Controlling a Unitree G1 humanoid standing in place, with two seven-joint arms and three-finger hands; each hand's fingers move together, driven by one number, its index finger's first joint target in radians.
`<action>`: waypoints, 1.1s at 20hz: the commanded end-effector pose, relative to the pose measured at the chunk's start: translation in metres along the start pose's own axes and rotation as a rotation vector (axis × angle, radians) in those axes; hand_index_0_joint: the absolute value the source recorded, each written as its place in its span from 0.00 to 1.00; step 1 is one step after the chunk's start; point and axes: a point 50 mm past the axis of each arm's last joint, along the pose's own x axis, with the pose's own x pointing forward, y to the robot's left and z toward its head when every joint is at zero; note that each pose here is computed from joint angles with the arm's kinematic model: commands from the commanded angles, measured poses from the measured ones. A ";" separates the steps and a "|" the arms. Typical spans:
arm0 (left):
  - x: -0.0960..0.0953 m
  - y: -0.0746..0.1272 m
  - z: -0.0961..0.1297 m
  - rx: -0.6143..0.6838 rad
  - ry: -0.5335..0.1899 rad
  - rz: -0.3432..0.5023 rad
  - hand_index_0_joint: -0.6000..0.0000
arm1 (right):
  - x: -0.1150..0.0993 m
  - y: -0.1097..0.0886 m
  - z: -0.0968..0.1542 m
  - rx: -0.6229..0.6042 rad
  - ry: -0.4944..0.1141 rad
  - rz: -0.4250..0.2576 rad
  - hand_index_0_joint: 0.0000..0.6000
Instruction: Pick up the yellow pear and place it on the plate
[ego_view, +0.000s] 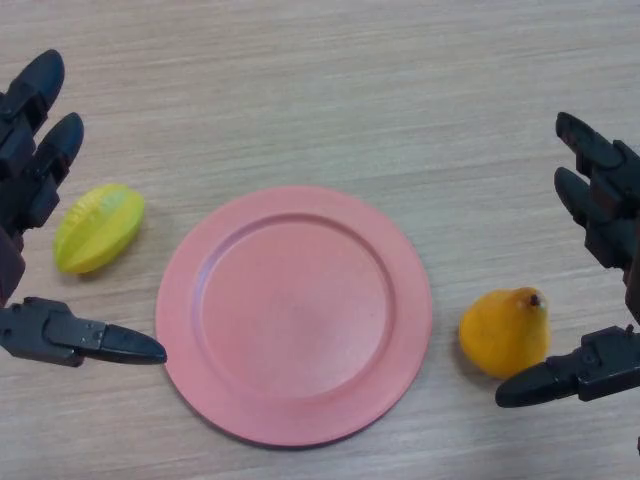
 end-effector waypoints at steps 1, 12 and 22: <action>-0.005 0.006 0.031 0.116 -0.153 0.027 1.00 | -0.010 -0.012 0.030 -0.093 -0.193 -0.072 0.00; -0.009 0.005 0.029 0.132 -0.158 0.036 1.00 | -0.008 -0.017 0.011 0.000 -0.164 -0.065 0.00; -0.014 0.005 0.021 0.146 -0.118 0.056 1.00 | 0.016 -0.008 -0.057 0.068 -0.083 -0.112 0.00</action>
